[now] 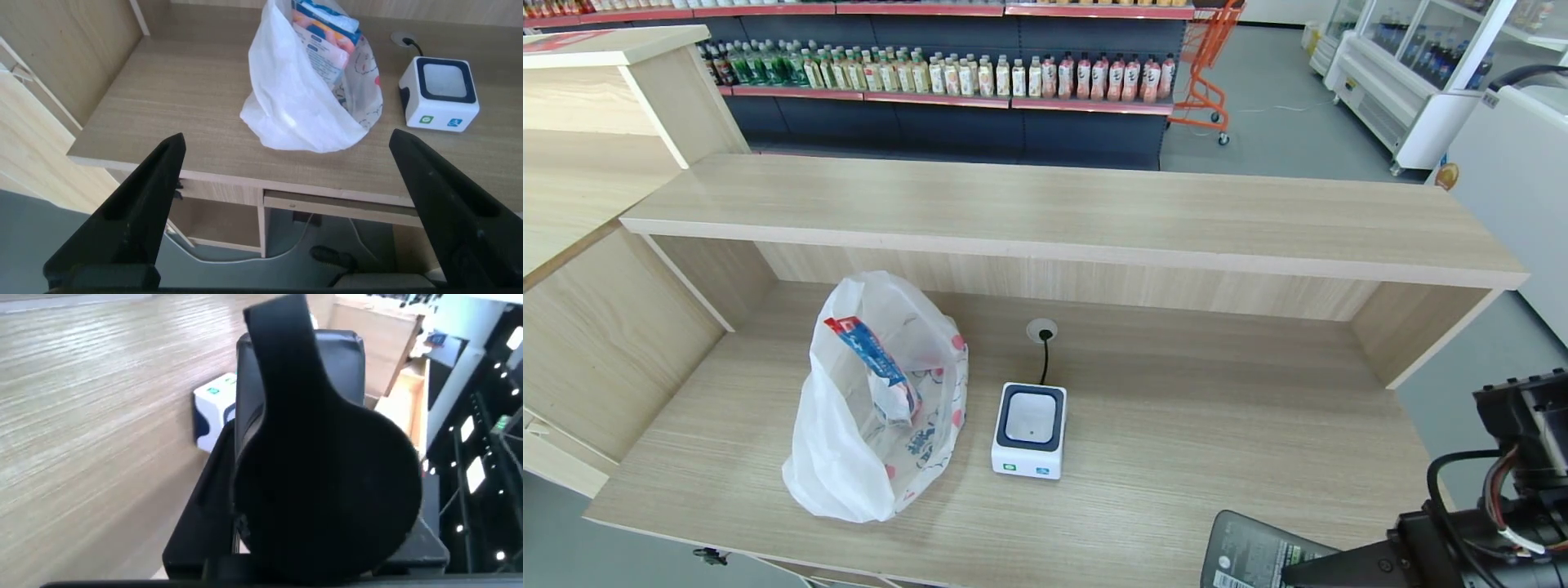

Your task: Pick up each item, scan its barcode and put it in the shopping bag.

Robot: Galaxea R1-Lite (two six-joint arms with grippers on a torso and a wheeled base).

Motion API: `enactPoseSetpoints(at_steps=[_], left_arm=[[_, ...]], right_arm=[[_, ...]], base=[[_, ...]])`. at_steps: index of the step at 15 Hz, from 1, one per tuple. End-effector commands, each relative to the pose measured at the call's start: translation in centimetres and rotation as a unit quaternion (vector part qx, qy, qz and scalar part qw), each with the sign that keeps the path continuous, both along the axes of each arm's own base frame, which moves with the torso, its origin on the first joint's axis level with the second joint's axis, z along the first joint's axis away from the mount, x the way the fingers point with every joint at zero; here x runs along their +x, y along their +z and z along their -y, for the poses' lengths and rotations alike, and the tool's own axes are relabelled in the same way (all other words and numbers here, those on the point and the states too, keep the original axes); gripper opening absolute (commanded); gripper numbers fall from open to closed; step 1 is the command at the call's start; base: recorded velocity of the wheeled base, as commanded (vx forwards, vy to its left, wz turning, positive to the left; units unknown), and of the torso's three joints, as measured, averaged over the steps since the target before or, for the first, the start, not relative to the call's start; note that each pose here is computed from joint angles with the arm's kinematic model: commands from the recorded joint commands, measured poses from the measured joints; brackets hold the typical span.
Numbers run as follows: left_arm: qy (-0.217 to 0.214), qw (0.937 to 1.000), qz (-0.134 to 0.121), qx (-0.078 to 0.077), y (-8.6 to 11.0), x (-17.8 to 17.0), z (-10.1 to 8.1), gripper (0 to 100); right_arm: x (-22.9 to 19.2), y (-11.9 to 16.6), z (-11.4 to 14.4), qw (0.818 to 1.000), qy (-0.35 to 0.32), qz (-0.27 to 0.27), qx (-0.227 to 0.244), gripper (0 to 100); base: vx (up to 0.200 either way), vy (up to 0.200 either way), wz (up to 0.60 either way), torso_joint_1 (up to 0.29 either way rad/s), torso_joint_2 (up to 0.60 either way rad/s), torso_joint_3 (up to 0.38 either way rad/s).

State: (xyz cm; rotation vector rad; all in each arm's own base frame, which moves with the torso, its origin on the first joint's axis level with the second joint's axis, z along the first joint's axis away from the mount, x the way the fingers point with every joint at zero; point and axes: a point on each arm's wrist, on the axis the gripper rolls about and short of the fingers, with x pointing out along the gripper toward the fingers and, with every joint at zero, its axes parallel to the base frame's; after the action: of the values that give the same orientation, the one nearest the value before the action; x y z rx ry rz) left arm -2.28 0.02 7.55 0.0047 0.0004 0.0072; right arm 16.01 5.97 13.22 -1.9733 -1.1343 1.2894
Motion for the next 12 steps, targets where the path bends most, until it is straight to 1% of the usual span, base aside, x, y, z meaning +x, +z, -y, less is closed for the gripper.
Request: enactPoseSetpoints(at_steps=[1,5,8,10,12], left_arm=[[0.0,1.0,0.0,0.0,0.0,0.0,0.0,100],[0.001,1.0,0.0,0.0,0.0,0.0,0.0,100],[0.0,1.0,0.0,0.0,0.0,0.0,0.0,100],[0.0,1.0,0.0,0.0,0.0,0.0,0.0,100],[0.0,1.0,0.0,0.0,0.0,0.0,0.0,100]], right_arm=[[-0.3,0.5,-1.5,0.997,0.068,0.041,0.009,0],[0.3,2.6,-3.7,0.986,0.119,0.106,0.038,0],[0.8,3.7,-5.3,0.979,0.145,0.136,0.053,0],[1.7,3.9,-6.5,0.973,0.155,0.153,0.069,0],[2.5,3.4,-7.9,0.971,0.16,0.153,0.085,0]], base=[[0.0,0.0,0.0,0.0,0.0,0.0],[0.0,0.0,0.0,0.0,0.0,0.0],[0.0,0.0,0.0,0.0,0.0,0.0],[0.0,0.0,0.0,0.0,0.0,0.0],[0.0,0.0,0.0,0.0,0.0,0.0]])
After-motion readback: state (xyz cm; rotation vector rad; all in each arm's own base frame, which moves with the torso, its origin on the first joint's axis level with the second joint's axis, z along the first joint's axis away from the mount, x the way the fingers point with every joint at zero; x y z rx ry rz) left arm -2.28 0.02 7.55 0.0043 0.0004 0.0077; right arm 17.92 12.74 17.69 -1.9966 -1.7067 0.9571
